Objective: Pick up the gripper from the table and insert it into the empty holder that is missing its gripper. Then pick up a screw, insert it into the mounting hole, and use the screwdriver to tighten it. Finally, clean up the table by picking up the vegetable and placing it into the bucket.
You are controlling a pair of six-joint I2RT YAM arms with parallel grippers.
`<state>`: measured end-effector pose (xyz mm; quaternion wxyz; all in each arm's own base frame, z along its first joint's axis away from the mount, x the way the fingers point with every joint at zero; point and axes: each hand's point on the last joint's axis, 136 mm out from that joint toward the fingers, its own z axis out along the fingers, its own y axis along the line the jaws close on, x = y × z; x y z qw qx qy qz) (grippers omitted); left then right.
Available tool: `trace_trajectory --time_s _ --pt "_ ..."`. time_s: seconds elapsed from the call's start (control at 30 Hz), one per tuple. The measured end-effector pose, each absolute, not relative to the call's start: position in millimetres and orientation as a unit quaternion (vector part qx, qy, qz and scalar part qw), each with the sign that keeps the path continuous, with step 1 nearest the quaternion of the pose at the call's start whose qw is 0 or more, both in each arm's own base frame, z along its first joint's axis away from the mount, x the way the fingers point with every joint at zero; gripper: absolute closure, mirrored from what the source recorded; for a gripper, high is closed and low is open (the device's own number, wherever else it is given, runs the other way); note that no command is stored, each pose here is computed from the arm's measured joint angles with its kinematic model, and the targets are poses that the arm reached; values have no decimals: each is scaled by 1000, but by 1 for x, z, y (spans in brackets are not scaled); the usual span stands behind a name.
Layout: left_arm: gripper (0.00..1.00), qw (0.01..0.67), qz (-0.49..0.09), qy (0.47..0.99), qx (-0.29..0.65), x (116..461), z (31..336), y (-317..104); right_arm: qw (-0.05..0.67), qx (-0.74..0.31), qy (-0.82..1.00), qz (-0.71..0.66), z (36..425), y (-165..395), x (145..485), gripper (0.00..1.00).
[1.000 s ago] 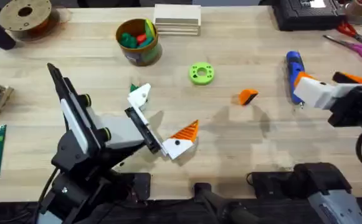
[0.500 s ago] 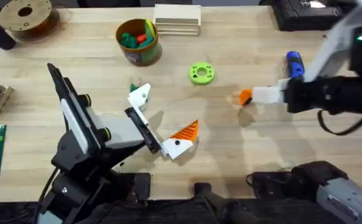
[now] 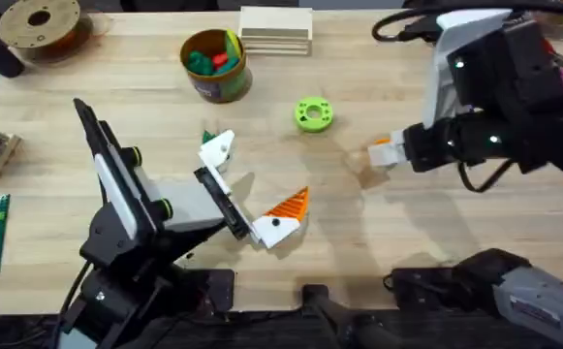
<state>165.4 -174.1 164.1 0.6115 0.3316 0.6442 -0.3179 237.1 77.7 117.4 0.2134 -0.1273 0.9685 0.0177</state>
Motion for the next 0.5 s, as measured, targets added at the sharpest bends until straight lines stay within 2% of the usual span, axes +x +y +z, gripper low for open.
trace_trajectory --time_s 0.13,0.2,0.5 --pt "13 612 -318 644 332 165 164 -174 191 -112 975 9 105 76 240 195" --pt "14 611 -318 644 332 165 164 -174 179 -107 978 5 99 75 240 231" --pt "14 612 -318 644 332 165 164 -174 190 -88 978 10 98 79 249 622"
